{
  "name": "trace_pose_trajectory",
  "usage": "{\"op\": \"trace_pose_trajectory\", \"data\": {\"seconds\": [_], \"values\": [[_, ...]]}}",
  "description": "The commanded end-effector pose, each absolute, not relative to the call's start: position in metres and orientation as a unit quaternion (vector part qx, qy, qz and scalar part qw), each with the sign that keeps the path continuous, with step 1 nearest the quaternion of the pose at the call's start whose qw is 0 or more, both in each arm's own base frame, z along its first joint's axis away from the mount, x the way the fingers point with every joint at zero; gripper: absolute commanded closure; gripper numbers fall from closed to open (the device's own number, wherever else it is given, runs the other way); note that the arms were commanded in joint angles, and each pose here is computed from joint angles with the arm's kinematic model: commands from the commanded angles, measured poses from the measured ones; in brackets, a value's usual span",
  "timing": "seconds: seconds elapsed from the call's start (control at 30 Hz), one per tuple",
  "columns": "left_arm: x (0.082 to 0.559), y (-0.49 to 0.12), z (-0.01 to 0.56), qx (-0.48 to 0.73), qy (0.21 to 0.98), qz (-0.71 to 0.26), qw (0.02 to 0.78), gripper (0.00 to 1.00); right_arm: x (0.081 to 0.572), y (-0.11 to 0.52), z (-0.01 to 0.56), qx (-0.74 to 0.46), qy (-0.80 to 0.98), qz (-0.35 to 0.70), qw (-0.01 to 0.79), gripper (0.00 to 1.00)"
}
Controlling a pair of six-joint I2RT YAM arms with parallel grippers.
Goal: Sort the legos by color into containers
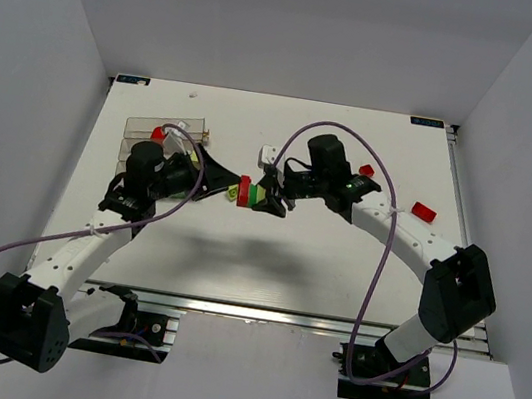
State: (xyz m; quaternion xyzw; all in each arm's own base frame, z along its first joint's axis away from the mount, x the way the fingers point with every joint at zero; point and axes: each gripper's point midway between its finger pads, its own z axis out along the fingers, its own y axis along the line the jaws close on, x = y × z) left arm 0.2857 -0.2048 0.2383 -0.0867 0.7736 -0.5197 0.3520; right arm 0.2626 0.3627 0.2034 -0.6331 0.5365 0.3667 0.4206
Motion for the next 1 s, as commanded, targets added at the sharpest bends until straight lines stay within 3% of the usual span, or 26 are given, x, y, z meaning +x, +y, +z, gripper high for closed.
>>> {"op": "trace_pose_trajectory", "data": {"seconds": [0.0,0.67,0.83,0.97], "values": [[0.278,-0.21,0.234,-0.073,0.775,-0.523,0.347,0.26,0.255,0.367,0.231,-0.635,0.507,0.376,0.445,1.0],[0.27,-0.224,0.225,-0.071,0.776,-0.536,0.325,0.41,0.246,0.377,0.25,-0.626,0.497,0.391,0.456,1.0],[0.269,-0.224,0.219,-0.074,0.78,-0.533,0.319,0.39,0.247,0.378,0.256,-0.624,0.494,0.391,0.462,1.0],[0.272,-0.22,0.218,-0.078,0.786,-0.518,0.328,0.31,0.249,0.377,0.255,-0.624,0.496,0.385,0.465,1.0]]}}
